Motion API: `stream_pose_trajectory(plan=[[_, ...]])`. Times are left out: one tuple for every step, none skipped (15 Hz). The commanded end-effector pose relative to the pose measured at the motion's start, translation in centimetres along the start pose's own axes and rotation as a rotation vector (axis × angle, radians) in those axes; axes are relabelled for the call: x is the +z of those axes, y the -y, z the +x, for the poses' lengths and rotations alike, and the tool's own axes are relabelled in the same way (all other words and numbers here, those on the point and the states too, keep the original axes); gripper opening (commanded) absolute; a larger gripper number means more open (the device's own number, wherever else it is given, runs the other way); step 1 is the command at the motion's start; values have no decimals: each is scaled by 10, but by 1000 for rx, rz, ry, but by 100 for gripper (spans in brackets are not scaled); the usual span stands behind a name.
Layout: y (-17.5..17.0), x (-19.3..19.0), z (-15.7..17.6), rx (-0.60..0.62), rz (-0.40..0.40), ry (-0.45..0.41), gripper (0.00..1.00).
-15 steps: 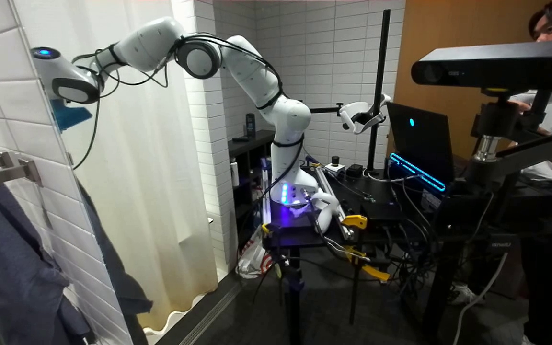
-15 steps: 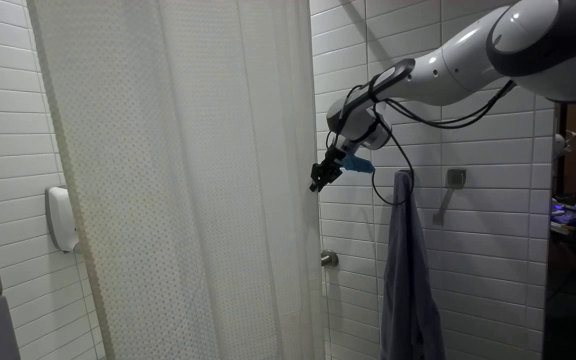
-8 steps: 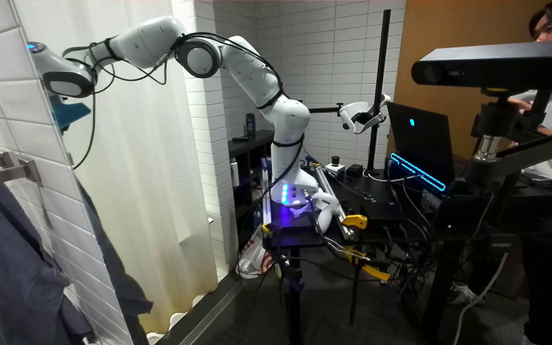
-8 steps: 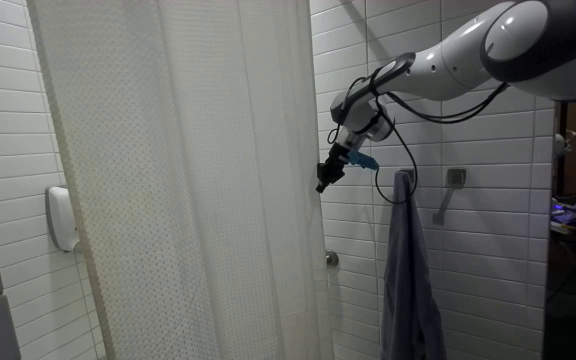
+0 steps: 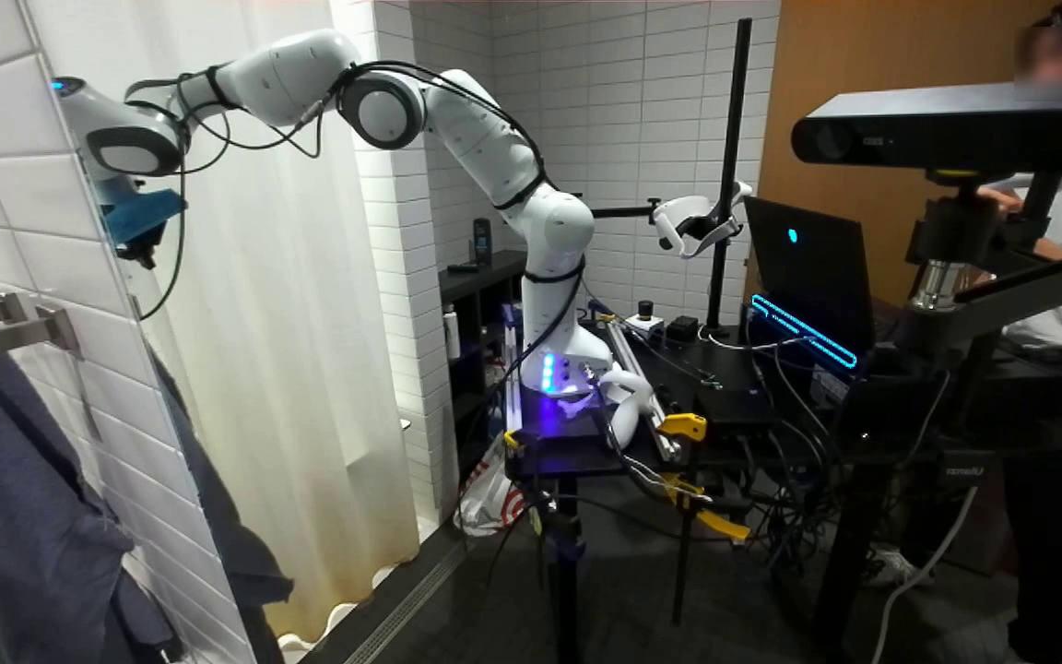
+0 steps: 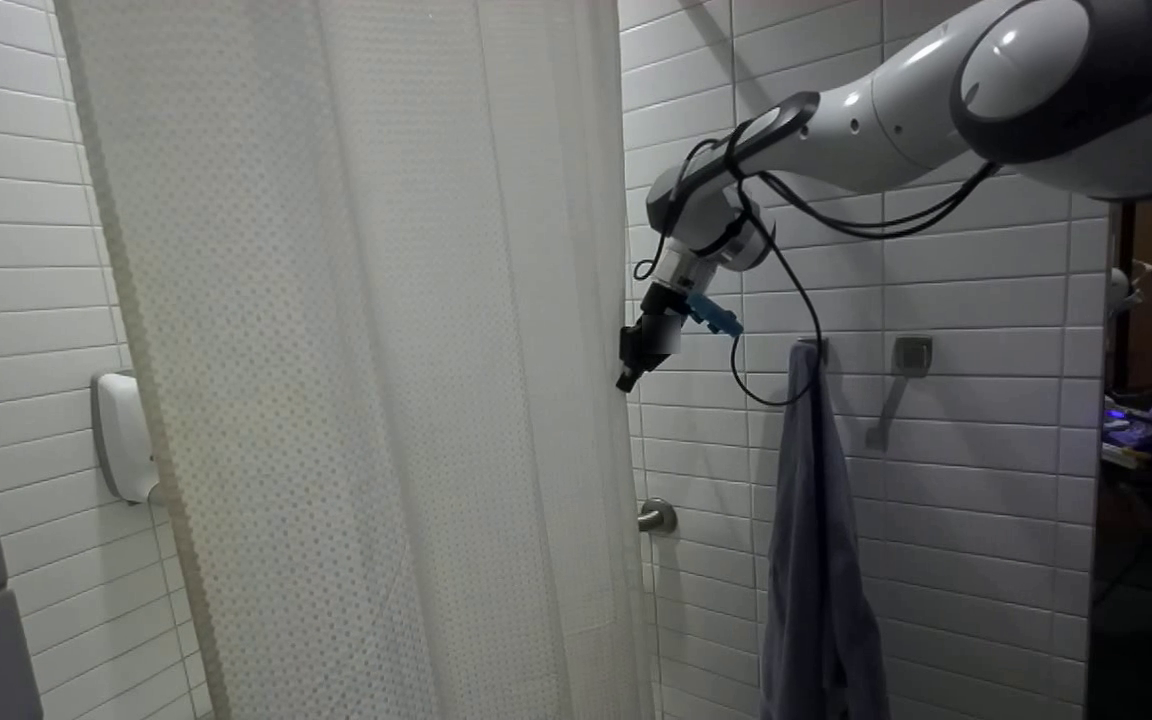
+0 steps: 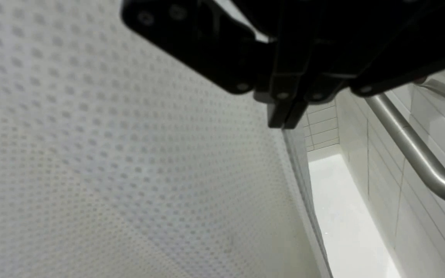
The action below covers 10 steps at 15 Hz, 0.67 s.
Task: Move the shower curtain to the left
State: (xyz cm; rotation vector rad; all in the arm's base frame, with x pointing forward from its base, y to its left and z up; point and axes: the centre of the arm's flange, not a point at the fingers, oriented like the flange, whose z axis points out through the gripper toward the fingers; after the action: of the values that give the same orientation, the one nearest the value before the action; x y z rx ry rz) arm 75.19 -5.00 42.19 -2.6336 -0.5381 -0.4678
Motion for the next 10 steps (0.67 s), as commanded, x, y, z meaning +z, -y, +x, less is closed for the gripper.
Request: stream_pose_trajectory(plan=[[21,-2,3,-57,49,30,0],[26,0,4,-66,60,35,0],[31,2,4,-73,73,39,0],[35,5,5,-76,85,42,0],[40,7,4,-82,99,48,0],[44,9,5,-89,108,48,0],[48,11,5,-92,120,51,0],[53,12,5,-95,131,51,0],[56,14,5,-99,142,53,0],[60,15,5,-103,153,57,0]])
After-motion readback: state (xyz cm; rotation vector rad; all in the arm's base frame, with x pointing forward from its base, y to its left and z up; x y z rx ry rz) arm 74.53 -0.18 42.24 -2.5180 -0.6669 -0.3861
